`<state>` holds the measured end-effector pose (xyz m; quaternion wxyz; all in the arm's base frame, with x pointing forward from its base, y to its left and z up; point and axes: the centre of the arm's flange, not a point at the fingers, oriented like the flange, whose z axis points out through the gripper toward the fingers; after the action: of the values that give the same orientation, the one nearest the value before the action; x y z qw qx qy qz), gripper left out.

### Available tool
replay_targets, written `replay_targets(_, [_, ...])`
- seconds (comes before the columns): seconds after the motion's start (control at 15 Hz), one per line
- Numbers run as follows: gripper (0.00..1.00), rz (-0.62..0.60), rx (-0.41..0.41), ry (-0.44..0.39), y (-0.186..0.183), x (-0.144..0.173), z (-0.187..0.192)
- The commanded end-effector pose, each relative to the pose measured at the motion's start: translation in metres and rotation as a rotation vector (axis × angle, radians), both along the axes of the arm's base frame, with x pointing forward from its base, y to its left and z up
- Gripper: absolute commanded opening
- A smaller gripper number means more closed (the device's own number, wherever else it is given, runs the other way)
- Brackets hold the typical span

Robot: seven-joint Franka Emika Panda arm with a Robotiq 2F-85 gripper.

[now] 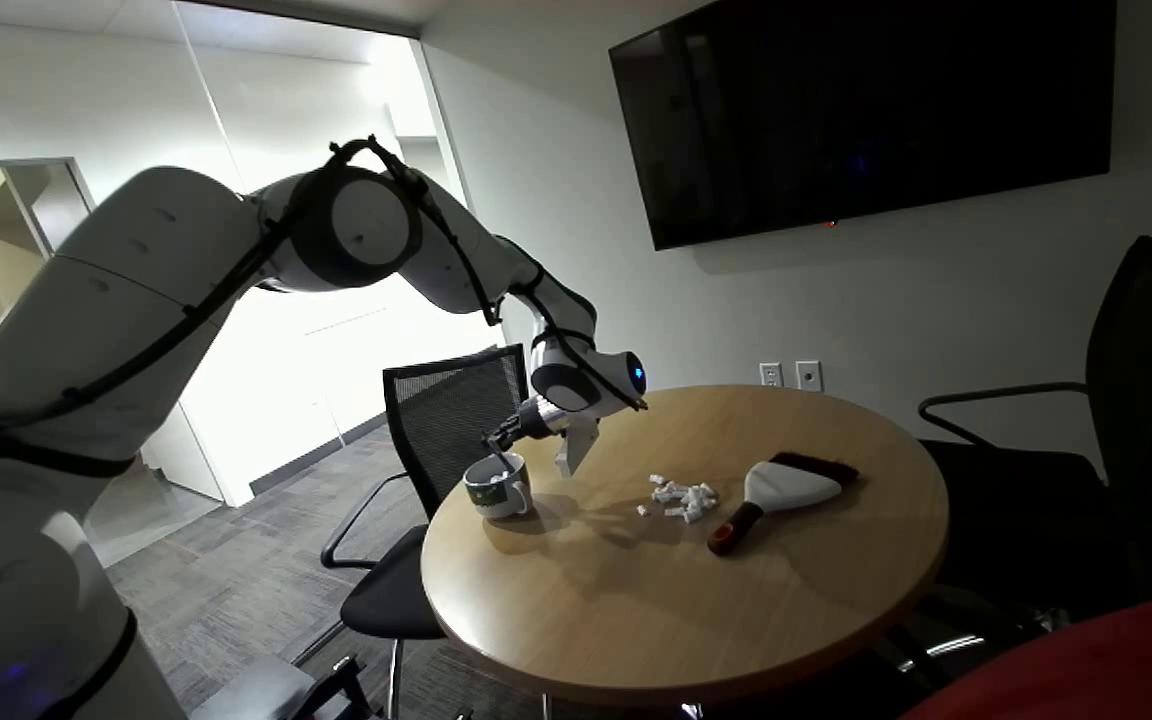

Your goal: Stir the content in the mug with the pen and leave it there

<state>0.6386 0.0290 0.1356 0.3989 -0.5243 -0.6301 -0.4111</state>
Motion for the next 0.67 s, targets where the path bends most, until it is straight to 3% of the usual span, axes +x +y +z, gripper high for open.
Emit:
replay_targets(0.0, [0.04,0.011,0.037,-0.030,0.009,0.013,-0.001])
replay_targets(0.6, [0.04,0.075,0.099,-0.012,0.036,0.019,-0.002])
